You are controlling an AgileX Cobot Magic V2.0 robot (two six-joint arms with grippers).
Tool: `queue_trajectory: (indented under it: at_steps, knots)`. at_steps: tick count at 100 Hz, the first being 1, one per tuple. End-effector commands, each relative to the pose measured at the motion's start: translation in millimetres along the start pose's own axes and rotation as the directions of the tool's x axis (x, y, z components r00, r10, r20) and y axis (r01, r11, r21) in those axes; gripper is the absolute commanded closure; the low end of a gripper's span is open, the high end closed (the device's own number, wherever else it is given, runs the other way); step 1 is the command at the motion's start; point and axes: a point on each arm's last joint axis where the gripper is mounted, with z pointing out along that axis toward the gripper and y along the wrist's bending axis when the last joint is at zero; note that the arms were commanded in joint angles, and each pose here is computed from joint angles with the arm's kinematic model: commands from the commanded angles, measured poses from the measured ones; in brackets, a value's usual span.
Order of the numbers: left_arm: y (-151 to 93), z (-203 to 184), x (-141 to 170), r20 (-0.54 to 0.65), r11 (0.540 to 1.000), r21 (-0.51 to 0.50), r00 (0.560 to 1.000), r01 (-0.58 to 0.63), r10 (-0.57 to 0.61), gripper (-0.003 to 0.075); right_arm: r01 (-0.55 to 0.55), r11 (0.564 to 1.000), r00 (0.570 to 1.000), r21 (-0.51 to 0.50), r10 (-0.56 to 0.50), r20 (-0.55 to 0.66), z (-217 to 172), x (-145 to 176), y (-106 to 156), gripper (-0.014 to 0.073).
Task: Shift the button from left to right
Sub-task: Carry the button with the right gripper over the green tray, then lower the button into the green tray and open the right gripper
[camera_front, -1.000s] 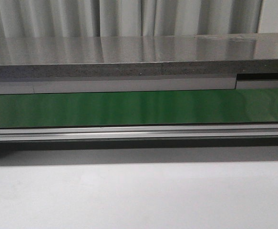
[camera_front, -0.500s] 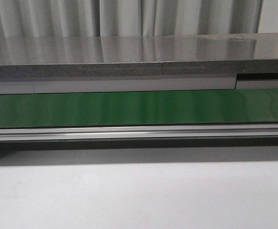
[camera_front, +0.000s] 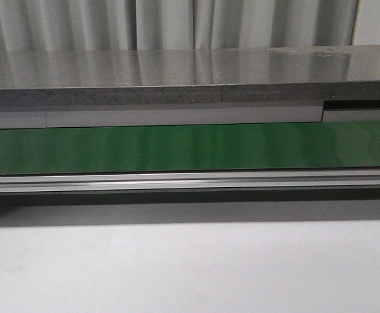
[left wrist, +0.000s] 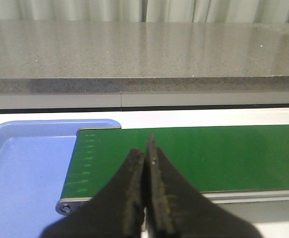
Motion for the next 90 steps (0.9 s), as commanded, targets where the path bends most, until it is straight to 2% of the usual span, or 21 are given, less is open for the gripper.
queue_trajectory:
  at_steps: [1,12,27,37,64,76,90]
  knots:
    - [-0.5,-1.7,-15.6,0.097,1.000,0.005,0.995,0.014,-0.015,0.0740,0.005,0.999,0.993,0.039,-0.010,0.121,-26.1,-17.7,-8.2,0.0421]
    - [-0.5,-1.7,-15.6,0.097,1.000,0.005,0.995,0.014,-0.015,0.0740,-0.007,0.999,0.992,0.031,0.003,0.124,-26.1,-18.0,-7.6,0.0386]
    - [-0.5,-1.7,-15.6,0.097,1.000,0.005,0.995,0.014,-0.015,0.0740,-0.032,0.999,0.991,0.014,0.030,0.129,-26.1,-18.4,-6.3,0.0223]
    - [-0.5,-1.7,-15.6,0.097,1.000,0.005,0.995,0.014,-0.015,0.0740,-0.036,0.999,0.991,0.010,0.035,0.129,-26.1,-18.4,-6.0,0.0154]
    - [-0.5,-1.7,-15.6,0.097,1.000,0.005,0.995,0.014,-0.015,0.0740,-0.045,0.999,0.986,0.016,0.042,0.162,-37.6,-21.3,-6.5,0.0147]
    - [-0.5,-1.7,-15.6,0.097,1.000,0.005,0.995,0.014,-0.015,0.0740,-0.077,0.997,0.970,0.020,0.070,0.231,-61.1,-29.7,-7.9,0.0147]
    - [-0.5,-1.7,-15.6,0.097,1.000,0.005,0.995,0.014,-0.015,0.0740,-0.102,0.994,0.937,-0.032,0.106,0.334,-97.0,-40.5,5.9,0.0147]
